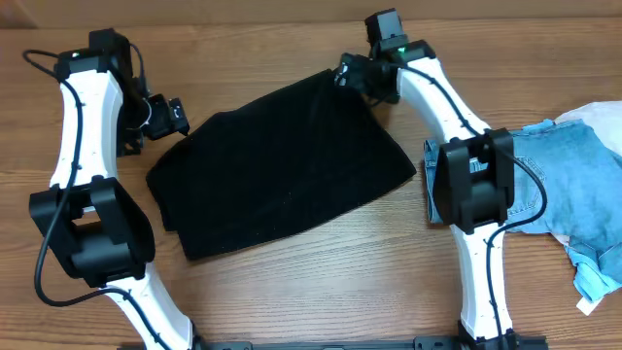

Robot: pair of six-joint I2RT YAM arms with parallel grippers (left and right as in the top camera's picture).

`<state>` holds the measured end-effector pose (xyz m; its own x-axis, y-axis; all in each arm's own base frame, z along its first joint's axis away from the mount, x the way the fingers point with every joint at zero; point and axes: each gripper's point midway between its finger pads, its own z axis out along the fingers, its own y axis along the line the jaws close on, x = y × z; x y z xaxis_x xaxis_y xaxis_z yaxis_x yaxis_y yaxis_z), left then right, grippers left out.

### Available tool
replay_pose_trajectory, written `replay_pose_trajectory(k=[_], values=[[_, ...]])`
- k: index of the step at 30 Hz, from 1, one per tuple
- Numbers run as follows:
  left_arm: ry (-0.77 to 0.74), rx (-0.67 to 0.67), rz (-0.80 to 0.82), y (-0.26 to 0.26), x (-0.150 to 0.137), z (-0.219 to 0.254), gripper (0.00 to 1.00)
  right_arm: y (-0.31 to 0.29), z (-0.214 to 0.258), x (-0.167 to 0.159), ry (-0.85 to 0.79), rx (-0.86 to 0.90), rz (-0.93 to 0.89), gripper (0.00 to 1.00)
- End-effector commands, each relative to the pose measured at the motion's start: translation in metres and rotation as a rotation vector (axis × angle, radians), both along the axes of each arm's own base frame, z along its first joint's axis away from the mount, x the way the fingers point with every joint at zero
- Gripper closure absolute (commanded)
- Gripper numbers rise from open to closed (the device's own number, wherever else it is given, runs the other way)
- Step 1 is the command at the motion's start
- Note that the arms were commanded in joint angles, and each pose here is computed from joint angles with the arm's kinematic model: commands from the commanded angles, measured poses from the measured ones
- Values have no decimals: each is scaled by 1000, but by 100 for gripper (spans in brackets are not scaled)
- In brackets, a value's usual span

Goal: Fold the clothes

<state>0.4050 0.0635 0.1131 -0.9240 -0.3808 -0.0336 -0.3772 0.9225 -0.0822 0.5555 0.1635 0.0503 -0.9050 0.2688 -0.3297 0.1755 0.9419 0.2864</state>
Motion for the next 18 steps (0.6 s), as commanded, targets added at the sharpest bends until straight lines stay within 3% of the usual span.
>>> replay_pose_trajectory(k=[1,4,9,12,16,17,18], values=[[-144,-25,-160,-37,6,46,0,-49,121,5,-159,-76,-110,0],[-206,-39,-406,-90,13,54,0,-53,145,-42,-41,-47,-83,0],[-277,23,-554,-126,52,26,0,-63,123,-128,315,-95,-53,0],[-292,6,-609,-135,72,-3,0,-63,122,-143,371,-108,-47,6],[-221,-51,-671,-145,73,-51,0,-55,122,-145,369,-113,-26,6],[-193,-58,-674,-146,71,-64,1,-54,122,-145,369,-114,-21,6],[-156,-67,-676,-146,67,-78,8,-54,122,-145,368,-114,-21,5]])
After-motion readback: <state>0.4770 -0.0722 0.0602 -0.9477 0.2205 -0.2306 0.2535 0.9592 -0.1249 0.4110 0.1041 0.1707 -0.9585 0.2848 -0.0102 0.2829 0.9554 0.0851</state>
